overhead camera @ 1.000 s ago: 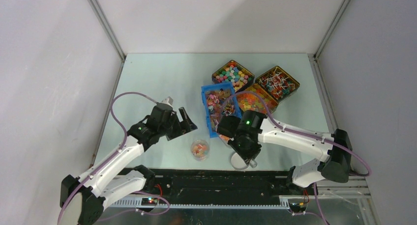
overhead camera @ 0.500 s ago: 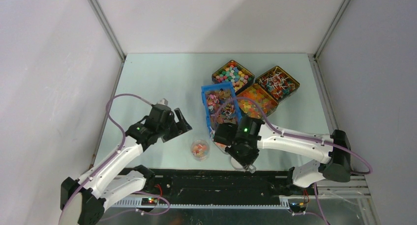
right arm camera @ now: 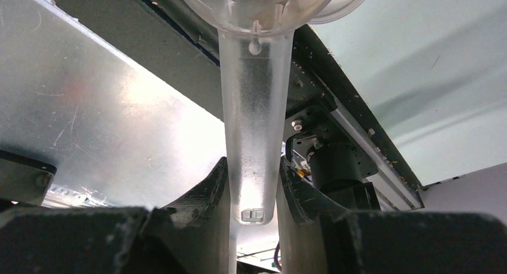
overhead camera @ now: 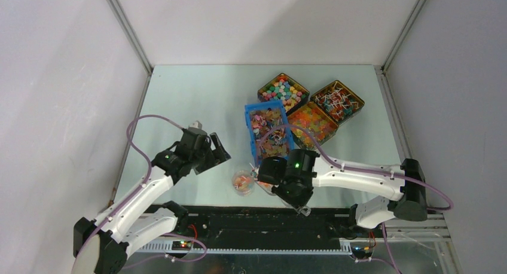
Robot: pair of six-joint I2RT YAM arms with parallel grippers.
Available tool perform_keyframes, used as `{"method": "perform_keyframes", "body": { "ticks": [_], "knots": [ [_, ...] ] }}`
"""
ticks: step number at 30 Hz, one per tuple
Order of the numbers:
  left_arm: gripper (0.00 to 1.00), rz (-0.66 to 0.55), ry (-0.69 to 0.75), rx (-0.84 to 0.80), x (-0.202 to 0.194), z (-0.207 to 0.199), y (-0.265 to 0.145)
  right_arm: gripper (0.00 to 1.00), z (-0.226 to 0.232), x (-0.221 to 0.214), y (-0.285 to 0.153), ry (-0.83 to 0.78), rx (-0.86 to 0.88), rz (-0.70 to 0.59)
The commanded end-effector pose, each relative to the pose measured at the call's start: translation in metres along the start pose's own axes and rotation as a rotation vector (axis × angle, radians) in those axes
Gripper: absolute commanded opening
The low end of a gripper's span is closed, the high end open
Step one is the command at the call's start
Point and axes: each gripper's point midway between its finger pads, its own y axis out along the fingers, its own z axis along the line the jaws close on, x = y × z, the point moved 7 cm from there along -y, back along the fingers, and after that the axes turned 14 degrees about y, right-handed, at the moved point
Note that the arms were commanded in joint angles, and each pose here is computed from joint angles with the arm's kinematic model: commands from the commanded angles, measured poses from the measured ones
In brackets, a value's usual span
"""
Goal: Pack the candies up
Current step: Place the fake candies in the packing bottle.
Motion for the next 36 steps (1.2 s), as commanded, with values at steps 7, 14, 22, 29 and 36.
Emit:
{"method": "perform_keyframes", "body": {
  "ticks": [7,14,22,29,36],
  "knots": [
    [0.88,-0.046,-0.009,0.001,0.005,0.002,-0.006,0.0,0.016,0.003,-0.009,-0.072,0.038,0.023],
    [0.88,-0.046,-0.018,0.0,0.001,0.004,-0.006,0.0,0.024,0.005,-0.007,-0.114,0.027,0.069],
    [0.88,-0.028,-0.016,-0.015,-0.003,0.004,-0.004,0.0,0.03,0.013,-0.009,-0.141,0.006,0.095],
    [0.88,-0.031,-0.022,-0.019,-0.007,0.006,-0.005,0.0,0.031,0.017,-0.005,-0.152,-0.036,0.132],
    [0.88,-0.025,-0.022,-0.016,-0.009,0.008,-0.005,0.0,0.026,0.021,-0.006,-0.136,-0.039,0.143]
  ]
}}
